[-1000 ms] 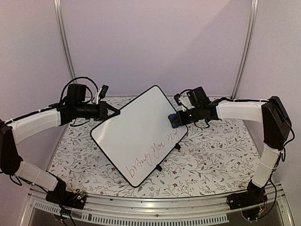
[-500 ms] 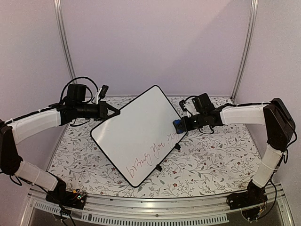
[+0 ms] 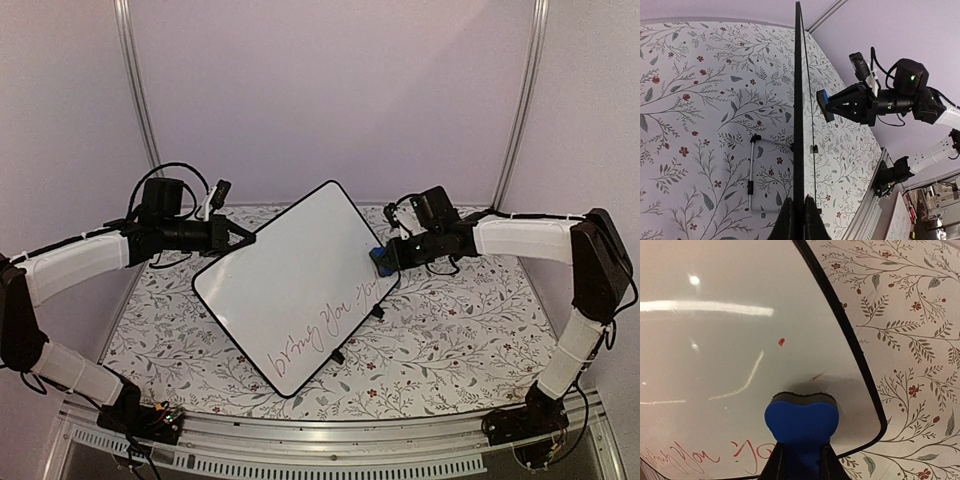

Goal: Erase the whiteboard
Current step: Erase the whiteboard at the center of the board.

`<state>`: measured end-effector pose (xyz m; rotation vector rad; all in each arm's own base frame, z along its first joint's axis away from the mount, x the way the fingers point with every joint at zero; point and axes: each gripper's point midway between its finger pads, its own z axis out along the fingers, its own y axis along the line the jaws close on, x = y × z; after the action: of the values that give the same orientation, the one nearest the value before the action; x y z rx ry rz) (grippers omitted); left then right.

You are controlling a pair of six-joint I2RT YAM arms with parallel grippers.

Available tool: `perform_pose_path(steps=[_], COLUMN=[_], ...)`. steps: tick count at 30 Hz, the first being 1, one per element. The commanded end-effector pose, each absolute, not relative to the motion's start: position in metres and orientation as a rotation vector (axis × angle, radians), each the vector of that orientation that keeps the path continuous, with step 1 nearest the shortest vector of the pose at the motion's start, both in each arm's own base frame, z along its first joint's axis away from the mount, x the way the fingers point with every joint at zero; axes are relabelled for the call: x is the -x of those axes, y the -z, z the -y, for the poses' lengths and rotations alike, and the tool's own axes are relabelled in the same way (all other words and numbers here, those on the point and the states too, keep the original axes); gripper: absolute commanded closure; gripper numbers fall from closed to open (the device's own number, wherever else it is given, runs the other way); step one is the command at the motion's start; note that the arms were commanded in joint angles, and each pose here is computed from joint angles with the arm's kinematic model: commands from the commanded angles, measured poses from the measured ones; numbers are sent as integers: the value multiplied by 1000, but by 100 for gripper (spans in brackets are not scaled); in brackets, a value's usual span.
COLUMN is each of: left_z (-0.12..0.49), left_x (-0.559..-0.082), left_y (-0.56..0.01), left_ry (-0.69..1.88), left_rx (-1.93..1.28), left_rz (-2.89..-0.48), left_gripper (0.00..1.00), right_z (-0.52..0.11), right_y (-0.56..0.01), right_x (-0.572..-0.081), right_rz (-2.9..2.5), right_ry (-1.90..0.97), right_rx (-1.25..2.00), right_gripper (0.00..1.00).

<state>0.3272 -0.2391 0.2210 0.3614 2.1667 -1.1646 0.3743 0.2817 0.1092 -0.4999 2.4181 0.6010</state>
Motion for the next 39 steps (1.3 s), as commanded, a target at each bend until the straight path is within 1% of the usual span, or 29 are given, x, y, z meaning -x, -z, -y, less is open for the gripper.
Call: perform_pose_path(steps=[1, 5, 8, 15, 27, 39], left_z=[240, 240, 240, 240, 240, 240], left_x=[-326, -326, -326, -326, -326, -326], left_y=[-211, -210, -211, -212, -211, -211], left_ry=[1135, 1133, 1133, 1136, 1139, 1138], left_rx=[-391, -390, -390, -395, -395, -392], left_rz=[-2194, -2195, -2194, -2191, -2192, -2192], left_gripper=[100, 100, 100, 100, 100, 100], right_z=[-295, -307, -312, -314, -288, -269], right_y=[-173, -186, -179, -139, -82, -64], right_x=[-395, -411, -420, -423, -394, -368], right_rz=[-2283, -2258, -2272, -2347, -2465, -2509], right_ry=[-657, -666, -665, -642, -600, -603], right_rx=[497, 500, 503, 511, 478, 449], right_gripper=[94, 94, 94, 94, 94, 94])
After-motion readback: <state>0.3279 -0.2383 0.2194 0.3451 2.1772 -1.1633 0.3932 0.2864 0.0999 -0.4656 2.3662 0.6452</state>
